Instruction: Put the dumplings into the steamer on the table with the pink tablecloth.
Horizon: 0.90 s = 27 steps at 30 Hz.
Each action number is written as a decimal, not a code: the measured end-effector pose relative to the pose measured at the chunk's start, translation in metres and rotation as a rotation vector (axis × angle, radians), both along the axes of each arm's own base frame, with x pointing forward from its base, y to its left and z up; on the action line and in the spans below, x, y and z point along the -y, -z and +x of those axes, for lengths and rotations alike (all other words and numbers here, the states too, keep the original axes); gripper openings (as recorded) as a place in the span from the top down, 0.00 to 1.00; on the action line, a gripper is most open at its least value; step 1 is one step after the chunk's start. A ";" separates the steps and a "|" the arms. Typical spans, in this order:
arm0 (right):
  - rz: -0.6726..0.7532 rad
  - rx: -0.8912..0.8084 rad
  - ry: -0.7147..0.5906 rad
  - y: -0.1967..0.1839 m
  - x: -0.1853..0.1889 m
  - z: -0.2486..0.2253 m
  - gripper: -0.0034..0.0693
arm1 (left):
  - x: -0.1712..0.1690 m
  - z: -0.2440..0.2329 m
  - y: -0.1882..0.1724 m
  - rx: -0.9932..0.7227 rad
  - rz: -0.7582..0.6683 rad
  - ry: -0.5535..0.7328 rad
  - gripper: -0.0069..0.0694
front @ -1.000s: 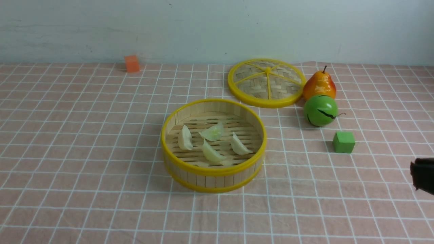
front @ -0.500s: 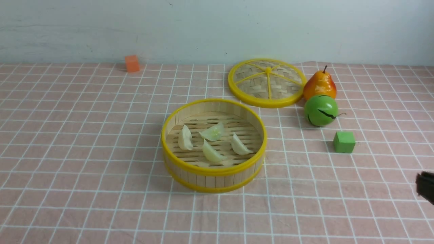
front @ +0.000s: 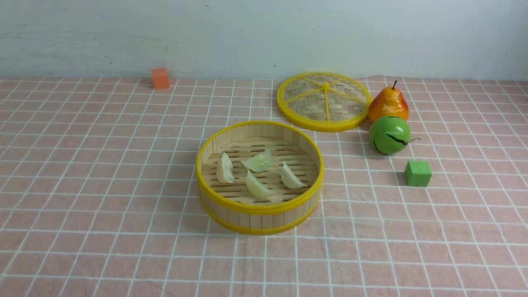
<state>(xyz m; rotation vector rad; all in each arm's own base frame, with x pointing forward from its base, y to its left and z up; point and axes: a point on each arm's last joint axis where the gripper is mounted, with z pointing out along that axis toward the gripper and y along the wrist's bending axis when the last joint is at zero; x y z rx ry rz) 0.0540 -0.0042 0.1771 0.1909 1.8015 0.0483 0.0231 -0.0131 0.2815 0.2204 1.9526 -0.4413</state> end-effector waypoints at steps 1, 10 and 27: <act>0.001 -0.016 0.009 0.001 0.001 0.000 0.98 | 0.000 0.000 0.000 -0.001 0.000 0.000 0.79; 0.043 -0.066 0.014 0.004 0.000 -0.002 0.98 | 0.000 0.000 0.001 -0.006 0.003 0.000 0.79; 0.054 -0.065 0.013 0.003 -0.001 -0.002 0.97 | 0.000 0.000 0.001 -0.006 0.003 0.000 0.77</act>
